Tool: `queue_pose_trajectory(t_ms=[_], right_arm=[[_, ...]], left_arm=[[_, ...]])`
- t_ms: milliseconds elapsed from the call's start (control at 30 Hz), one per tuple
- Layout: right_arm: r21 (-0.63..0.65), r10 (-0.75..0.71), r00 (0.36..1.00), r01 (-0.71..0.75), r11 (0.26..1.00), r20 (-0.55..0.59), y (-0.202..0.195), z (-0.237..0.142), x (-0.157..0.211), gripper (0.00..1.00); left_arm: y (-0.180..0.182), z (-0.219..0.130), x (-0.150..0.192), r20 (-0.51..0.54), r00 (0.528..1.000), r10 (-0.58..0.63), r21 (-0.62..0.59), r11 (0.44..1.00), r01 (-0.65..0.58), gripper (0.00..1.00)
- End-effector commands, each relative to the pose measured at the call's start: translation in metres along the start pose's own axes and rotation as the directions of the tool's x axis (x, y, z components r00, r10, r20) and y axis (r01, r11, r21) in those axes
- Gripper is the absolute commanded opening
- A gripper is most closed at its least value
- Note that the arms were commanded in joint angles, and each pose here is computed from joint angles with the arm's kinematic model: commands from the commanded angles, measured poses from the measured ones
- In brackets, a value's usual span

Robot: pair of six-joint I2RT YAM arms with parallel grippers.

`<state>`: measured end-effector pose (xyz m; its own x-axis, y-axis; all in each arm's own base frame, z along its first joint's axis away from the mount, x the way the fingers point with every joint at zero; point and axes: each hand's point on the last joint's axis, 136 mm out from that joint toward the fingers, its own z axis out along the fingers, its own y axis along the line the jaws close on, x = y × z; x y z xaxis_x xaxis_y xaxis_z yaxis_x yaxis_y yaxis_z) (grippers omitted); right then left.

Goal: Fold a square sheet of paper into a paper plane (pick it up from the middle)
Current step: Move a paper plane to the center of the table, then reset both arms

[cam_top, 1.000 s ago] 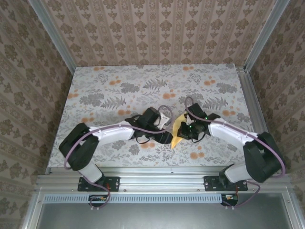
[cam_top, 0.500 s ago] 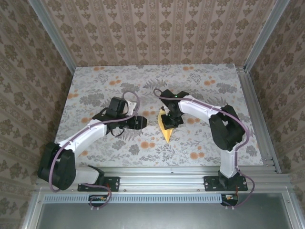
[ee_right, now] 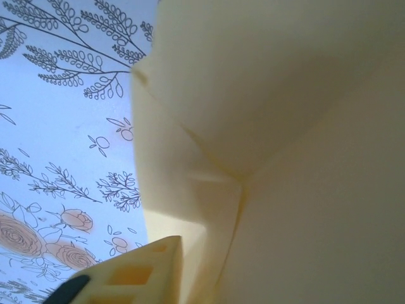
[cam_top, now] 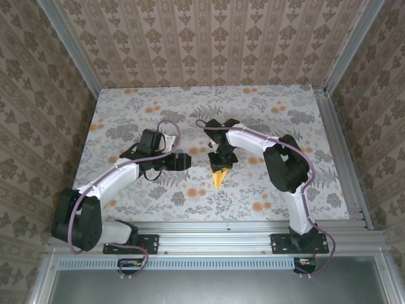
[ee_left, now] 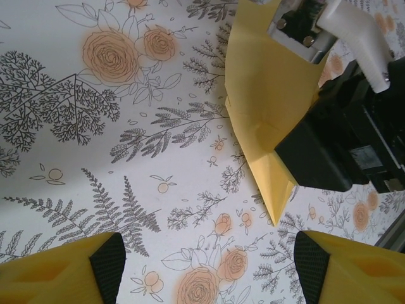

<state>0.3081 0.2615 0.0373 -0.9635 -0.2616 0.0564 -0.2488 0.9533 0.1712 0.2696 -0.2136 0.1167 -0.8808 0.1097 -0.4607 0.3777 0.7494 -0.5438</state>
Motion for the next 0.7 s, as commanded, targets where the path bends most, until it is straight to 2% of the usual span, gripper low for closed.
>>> queue_pose_trajectory(t_ms=[0, 167, 333, 467, 533, 600, 667], right_arm=[[0.046, -0.016, 1.000, 0.016, 0.999, 0.004, -0.004, -0.013, 0.001, 0.35], [0.034, -0.031, 0.999, 0.029, 0.999, 0.036, -0.004, -0.035, 0.003, 0.43], [-0.008, -0.019, 0.996, 0.019, 1.000, 0.087, -0.008, -0.061, 0.008, 0.44], [-0.049, -0.030, 0.984, 0.039, 0.998, 0.174, -0.012, -0.086, 0.007, 0.47], [-0.107, -0.016, 0.973, 0.041, 0.993, 0.228, -0.016, -0.096, 0.003, 0.48], [-0.174, 0.015, 0.948, 0.043, 0.984, 0.317, -0.024, -0.105, -0.005, 0.50], [-0.187, 0.024, 0.913, 0.057, 0.981, 0.407, -0.036, -0.116, -0.013, 0.55]], left_arm=[[-0.003, -0.004, -0.008, 0.002, 1.000, 0.006, -0.005, 1.000, -0.006, 0.75], [-0.002, -0.010, -0.020, 0.025, 0.999, 0.029, -0.046, 0.999, -0.028, 0.76], [0.005, -0.018, -0.031, 0.051, 0.997, 0.063, -0.119, 0.991, -0.057, 0.78], [0.021, -0.028, -0.046, 0.114, 0.988, 0.104, -0.205, 0.975, -0.079, 0.81], [0.040, -0.036, -0.056, 0.163, 0.978, 0.131, -0.291, 0.954, -0.079, 0.84], [0.058, -0.047, -0.066, 0.206, 0.967, 0.148, -0.366, 0.928, -0.065, 0.87], [0.075, -0.058, -0.074, 0.248, 0.952, 0.179, -0.446, 0.894, -0.052, 0.90]])
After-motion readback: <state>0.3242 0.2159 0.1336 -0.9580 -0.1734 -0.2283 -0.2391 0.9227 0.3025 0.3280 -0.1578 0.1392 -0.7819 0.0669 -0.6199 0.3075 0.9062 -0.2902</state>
